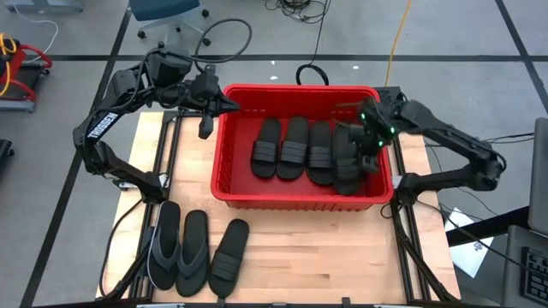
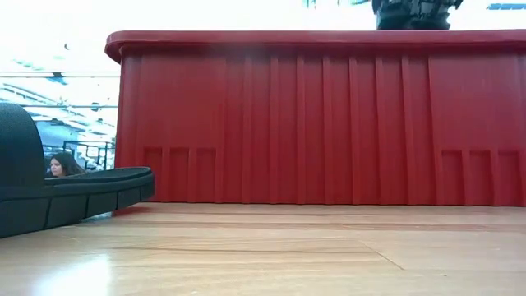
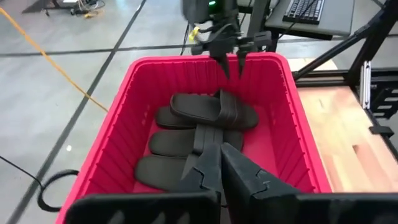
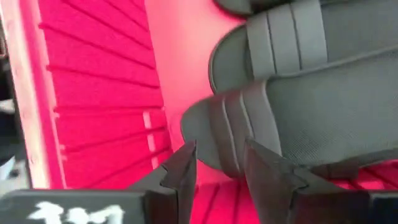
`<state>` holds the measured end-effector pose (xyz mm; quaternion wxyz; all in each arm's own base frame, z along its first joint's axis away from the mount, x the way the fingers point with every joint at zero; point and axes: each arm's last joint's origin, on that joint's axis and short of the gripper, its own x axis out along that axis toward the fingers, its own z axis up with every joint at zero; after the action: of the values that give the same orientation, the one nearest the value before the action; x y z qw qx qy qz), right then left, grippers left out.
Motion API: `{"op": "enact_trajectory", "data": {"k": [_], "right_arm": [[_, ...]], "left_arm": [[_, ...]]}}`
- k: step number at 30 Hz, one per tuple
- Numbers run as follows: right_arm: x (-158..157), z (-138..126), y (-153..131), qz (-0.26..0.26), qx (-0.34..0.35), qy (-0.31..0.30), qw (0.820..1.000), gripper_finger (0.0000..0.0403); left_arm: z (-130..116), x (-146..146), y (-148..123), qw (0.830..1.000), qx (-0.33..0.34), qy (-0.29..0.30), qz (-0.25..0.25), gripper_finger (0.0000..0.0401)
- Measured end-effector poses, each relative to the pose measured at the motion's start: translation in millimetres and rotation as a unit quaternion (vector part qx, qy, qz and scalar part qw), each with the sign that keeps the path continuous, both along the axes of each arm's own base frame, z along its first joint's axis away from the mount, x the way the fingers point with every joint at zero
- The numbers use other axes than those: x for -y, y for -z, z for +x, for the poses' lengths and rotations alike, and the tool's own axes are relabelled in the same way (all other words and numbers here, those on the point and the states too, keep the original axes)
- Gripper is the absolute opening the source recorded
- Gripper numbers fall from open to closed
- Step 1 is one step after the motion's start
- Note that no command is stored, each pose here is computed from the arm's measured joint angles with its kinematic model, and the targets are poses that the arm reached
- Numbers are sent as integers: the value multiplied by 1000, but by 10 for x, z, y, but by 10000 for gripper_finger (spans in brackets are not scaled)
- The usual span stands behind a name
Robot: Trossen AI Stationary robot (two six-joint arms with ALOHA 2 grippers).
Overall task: Pick and place slides into bin
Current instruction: Put the right black slide on top of the other black slide into the red bin
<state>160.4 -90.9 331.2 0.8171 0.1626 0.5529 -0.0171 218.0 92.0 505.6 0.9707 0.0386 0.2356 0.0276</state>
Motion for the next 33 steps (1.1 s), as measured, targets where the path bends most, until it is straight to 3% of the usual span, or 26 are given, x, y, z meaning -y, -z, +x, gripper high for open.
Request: {"op": "enact_trajectory", "data": {"k": [7, 13, 19, 33], "right_arm": [[431, 27, 167, 86, 11, -17, 996, 147], [609, 144, 329, 61, 3, -63, 996, 192], [722, 211, 497, 70, -38, -78, 994, 228], [685, 155, 812, 147, -92, -67, 983, 211]], "left_arm": [[-8, 4, 19, 1000, -9, -9, -22, 18], [-19, 11, 40, 999, -19, -10, -35, 2], [-30, 27, 60, 999, -29, 9, -45, 16], [-39, 35, 76, 998, -37, 20, -40, 2]]}}
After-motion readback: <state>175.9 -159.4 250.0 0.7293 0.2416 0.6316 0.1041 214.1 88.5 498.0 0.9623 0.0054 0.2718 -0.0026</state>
